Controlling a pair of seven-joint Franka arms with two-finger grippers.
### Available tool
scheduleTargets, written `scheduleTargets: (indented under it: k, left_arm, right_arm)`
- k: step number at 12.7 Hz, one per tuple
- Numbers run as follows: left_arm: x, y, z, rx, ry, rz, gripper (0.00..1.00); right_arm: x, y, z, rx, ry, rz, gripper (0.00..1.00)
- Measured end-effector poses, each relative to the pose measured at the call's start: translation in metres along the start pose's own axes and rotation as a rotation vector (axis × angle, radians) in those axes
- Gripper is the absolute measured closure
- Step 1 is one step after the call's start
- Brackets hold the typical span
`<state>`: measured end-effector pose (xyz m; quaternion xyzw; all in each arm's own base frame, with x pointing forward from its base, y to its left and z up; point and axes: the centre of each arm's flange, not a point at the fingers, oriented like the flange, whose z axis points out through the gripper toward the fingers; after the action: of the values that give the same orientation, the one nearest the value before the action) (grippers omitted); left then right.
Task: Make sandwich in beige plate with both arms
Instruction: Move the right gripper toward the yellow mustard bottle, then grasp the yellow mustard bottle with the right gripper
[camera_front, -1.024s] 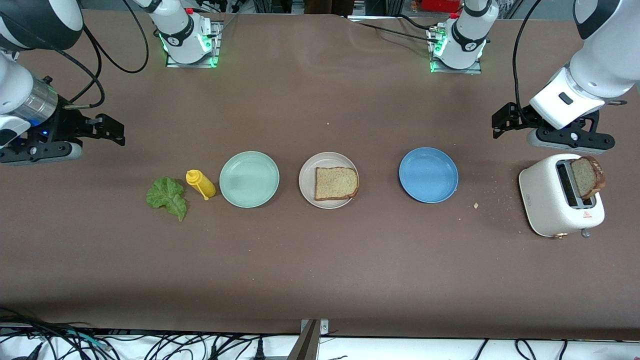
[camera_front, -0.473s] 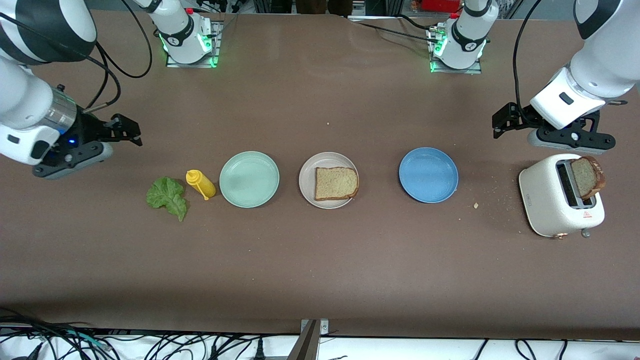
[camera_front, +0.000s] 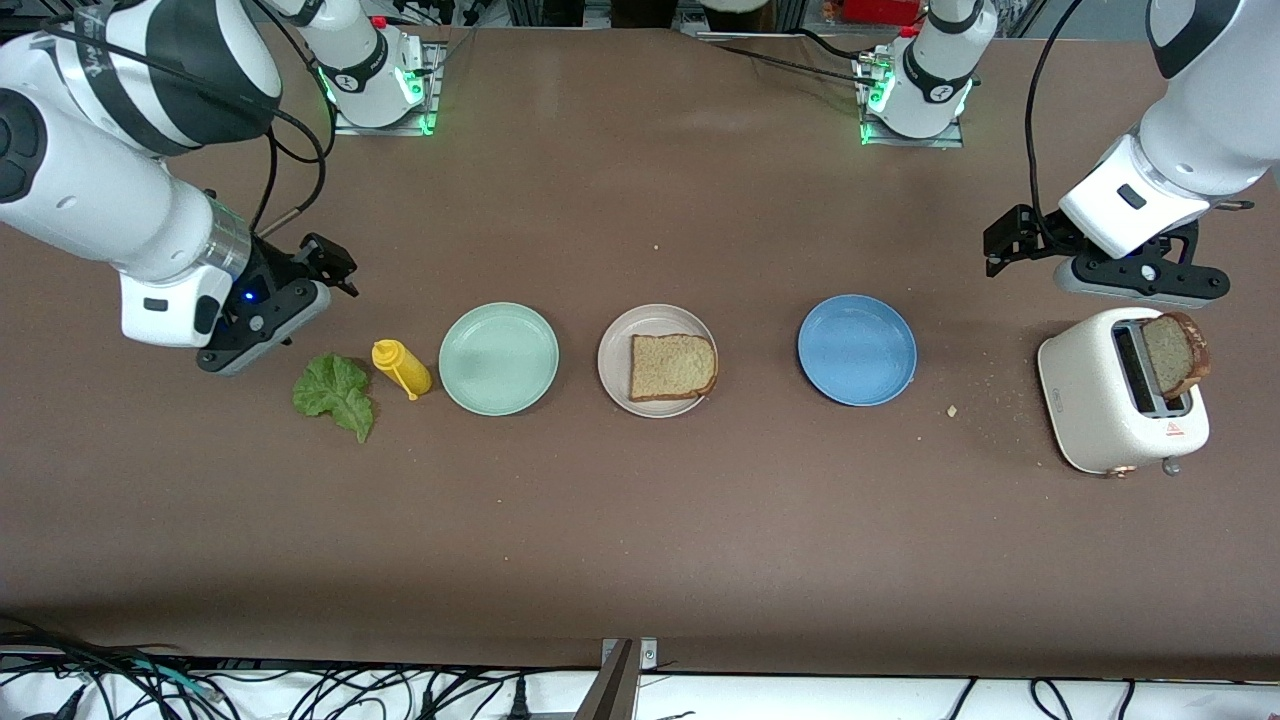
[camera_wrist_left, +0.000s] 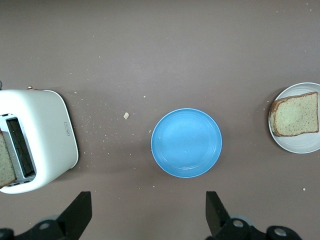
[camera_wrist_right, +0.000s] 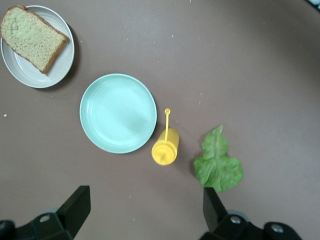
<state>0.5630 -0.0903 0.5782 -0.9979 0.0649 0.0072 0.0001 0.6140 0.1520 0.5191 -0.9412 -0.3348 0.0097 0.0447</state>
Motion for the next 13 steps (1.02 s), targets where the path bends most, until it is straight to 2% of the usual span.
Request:
scheduleTargets:
  k: [3, 5, 9, 13]
  left_arm:
    - [0.0, -0.007, 0.0, -0.002, -0.001, -0.013, 0.0]
    - [0.0, -0.011, 0.0, -0.003, -0.001, -0.02, 0.0]
    - [0.0, -0.012, 0.0, -0.003, -0.001, -0.021, 0.0]
    - [0.0, -0.012, 0.0, -0.003, -0.001, -0.021, 0.0]
  right_arm:
    - [0.0, 0.016, 0.009, -0.009, 0.02, -0.065, 0.0]
    - [-0.006, 0.032, 0.021, -0.02, 0.058, -0.127, 0.0]
    - [-0.047, 0.087, 0.06, 0.104, 0.183, -0.342, 0.0]
    - [-0.074, 0.123, 0.105, 0.181, 0.279, -0.54, 0.0]
